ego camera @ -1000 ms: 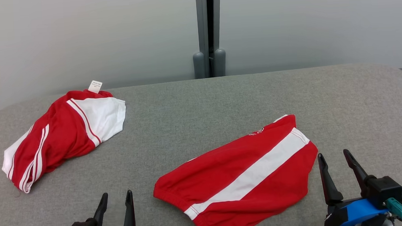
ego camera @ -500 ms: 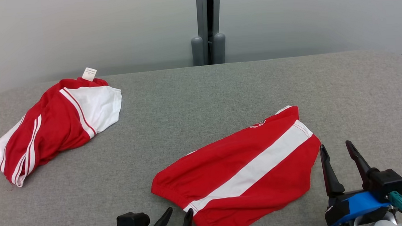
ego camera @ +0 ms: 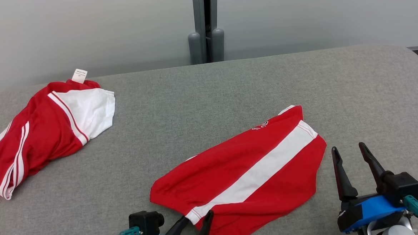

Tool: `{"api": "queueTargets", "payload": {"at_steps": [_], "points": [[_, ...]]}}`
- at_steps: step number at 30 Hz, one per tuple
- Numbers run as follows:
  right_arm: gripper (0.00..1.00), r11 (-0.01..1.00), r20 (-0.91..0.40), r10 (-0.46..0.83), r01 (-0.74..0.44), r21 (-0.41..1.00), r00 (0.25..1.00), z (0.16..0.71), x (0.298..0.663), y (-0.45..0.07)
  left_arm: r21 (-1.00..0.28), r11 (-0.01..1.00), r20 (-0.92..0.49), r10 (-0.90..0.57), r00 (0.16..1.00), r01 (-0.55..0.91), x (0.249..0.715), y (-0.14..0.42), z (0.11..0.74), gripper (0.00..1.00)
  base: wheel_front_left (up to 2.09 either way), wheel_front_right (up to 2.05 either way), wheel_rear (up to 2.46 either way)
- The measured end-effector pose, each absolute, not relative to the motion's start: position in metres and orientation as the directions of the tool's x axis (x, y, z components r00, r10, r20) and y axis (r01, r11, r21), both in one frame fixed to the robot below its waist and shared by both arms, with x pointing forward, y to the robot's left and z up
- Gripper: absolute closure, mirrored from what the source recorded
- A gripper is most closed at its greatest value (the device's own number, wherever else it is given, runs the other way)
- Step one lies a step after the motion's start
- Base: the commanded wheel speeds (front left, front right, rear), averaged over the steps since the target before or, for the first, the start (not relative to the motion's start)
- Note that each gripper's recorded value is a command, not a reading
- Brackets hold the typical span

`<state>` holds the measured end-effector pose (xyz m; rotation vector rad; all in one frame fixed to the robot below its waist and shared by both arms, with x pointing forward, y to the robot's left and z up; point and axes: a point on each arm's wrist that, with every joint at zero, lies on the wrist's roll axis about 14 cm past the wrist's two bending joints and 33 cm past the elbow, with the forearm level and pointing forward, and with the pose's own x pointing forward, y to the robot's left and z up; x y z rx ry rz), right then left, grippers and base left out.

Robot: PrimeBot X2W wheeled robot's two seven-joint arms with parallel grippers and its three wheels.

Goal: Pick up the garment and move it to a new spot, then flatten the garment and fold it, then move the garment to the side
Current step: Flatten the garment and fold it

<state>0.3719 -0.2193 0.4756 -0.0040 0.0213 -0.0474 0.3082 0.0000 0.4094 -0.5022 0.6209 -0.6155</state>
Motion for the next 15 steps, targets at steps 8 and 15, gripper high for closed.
{"api": "queueTargets", "payload": {"at_steps": [8,15], "points": [[0.0,0.999,-0.014,-0.042,0.042,-0.019,0.999,0.479,0.378,-0.219,-0.592,0.715,-0.352,-0.645,0.678,0.372,0.323,-0.003,0.411,1.0,0.0,0.0,0.0],[0.0,0.995,-0.054,-0.051,0.046,-0.09,0.997,0.472,0.4,-0.226,-0.518,0.785,-0.343,-0.554,0.758,0.34,0.354,0.034,0.413,1.0,0.0,0.0,0.0]]}}
